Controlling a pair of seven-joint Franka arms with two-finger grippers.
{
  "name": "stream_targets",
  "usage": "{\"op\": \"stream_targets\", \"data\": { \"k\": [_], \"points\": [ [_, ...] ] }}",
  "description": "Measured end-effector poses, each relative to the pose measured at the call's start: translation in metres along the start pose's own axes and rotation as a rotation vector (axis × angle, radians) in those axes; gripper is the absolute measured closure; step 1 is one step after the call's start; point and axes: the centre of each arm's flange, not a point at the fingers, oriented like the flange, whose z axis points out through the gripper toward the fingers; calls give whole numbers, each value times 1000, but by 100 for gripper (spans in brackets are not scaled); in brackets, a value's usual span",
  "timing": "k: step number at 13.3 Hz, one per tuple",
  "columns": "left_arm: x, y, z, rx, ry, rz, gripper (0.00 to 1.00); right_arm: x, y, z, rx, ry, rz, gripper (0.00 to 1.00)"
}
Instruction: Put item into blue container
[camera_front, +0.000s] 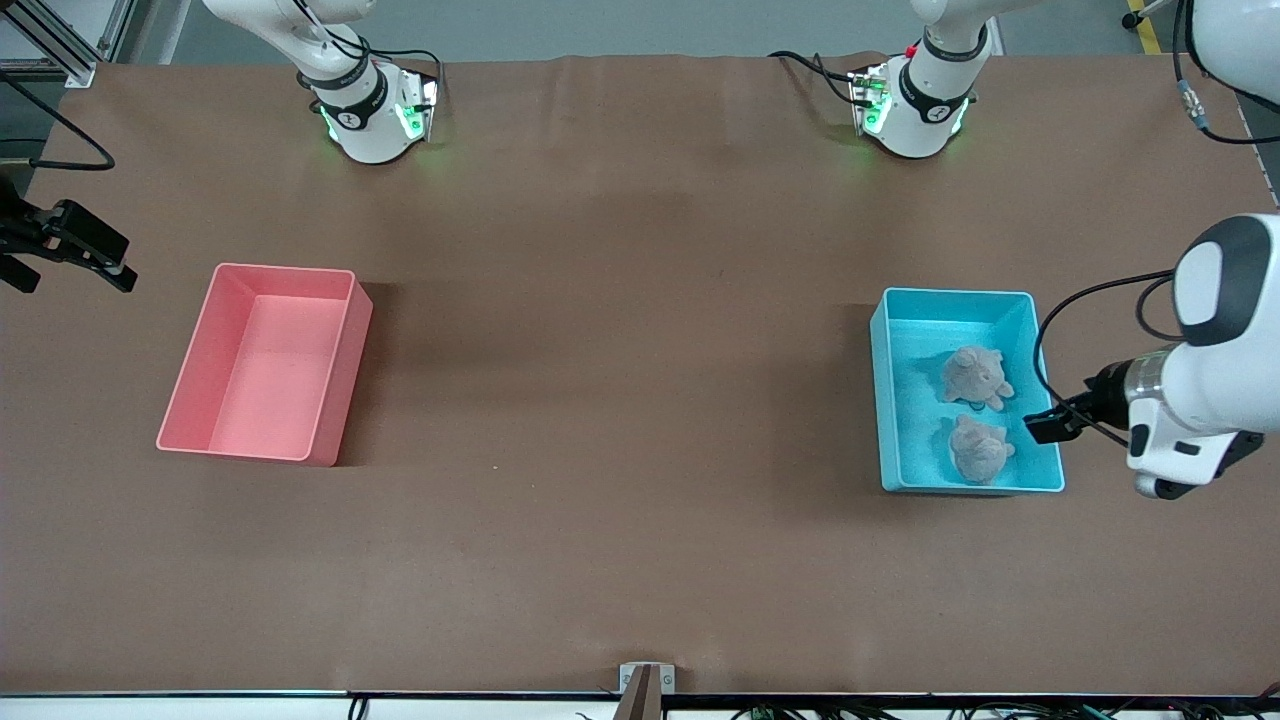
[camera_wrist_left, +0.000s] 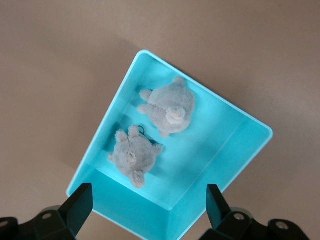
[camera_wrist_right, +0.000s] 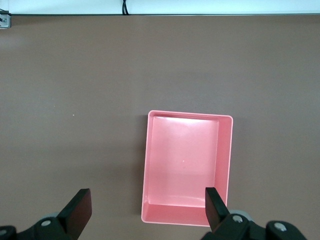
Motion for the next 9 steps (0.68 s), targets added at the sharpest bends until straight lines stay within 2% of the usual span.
{"op": "stream_targets", "data": {
  "k": [3,6,9],
  "points": [
    [-10,-13,-45,52,79,113,0,0,0,0,0,0,0,0],
    [-40,-29,-106,59,160,188,0,0,0,0,0,1,0,0],
    [-73,-43,-150,41,185,239,0,0,0,0,0,1,0,0]
  ]
}}
